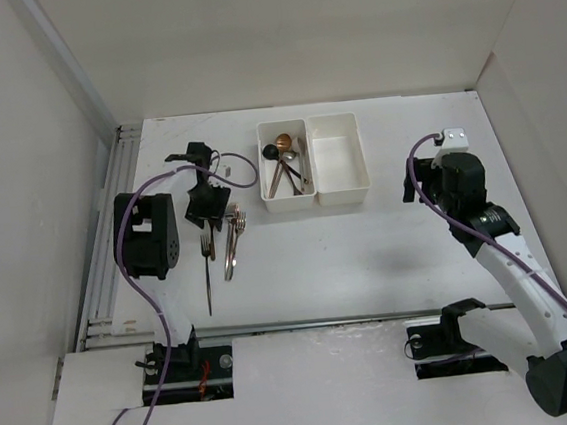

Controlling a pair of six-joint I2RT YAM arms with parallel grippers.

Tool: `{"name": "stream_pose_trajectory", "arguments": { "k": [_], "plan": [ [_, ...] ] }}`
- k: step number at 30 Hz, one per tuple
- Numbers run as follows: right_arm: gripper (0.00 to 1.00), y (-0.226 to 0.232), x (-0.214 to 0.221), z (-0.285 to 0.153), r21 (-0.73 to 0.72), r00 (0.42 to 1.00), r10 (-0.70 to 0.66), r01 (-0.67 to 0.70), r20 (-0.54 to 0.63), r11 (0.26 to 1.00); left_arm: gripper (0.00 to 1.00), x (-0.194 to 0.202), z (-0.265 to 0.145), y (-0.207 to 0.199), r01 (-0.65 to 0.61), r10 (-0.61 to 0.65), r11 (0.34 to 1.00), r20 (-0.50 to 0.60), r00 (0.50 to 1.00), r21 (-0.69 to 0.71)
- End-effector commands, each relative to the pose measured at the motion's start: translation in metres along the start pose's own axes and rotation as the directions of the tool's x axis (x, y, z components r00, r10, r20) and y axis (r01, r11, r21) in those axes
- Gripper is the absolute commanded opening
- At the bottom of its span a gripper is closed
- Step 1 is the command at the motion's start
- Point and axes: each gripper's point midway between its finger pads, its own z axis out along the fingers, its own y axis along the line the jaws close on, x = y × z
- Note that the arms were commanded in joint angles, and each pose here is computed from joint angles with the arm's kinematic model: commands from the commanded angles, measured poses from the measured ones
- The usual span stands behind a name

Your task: Sort the eating utensils into containers

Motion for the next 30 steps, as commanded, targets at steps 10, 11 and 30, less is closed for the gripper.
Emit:
{"name": "stream_pose_trajectory", "arguments": {
  "k": [10, 11, 30],
  "plan": [
    [0.89, 0.004, -0.033, -0.009, -0.010, 0.996, 0.005, -0.004, 0.086, 1.000, 0.00, -0.021, 0.013, -0.009, 0.095, -0.096, 0.988, 0.004, 0.995, 0.121],
    [0.89, 0.003, -0.031, -0.010, -0.009, 0.997, 0.003, -0.002, 0.076, 1.000, 0.00, -0.030, 0.007, -0.013, 0.112, -0.118, 0.979, 0.026, 0.993, 0.168],
    [0.93, 0.083, -0.073, 0.010, -0.251, 0.990, -0.023, 0.058, 0.141, 0.966, 0.00, -0.222, -0.251, -0.237, -0.389, -0.149, 0.791, 0.765, 0.626, 0.472]
  ]
}}
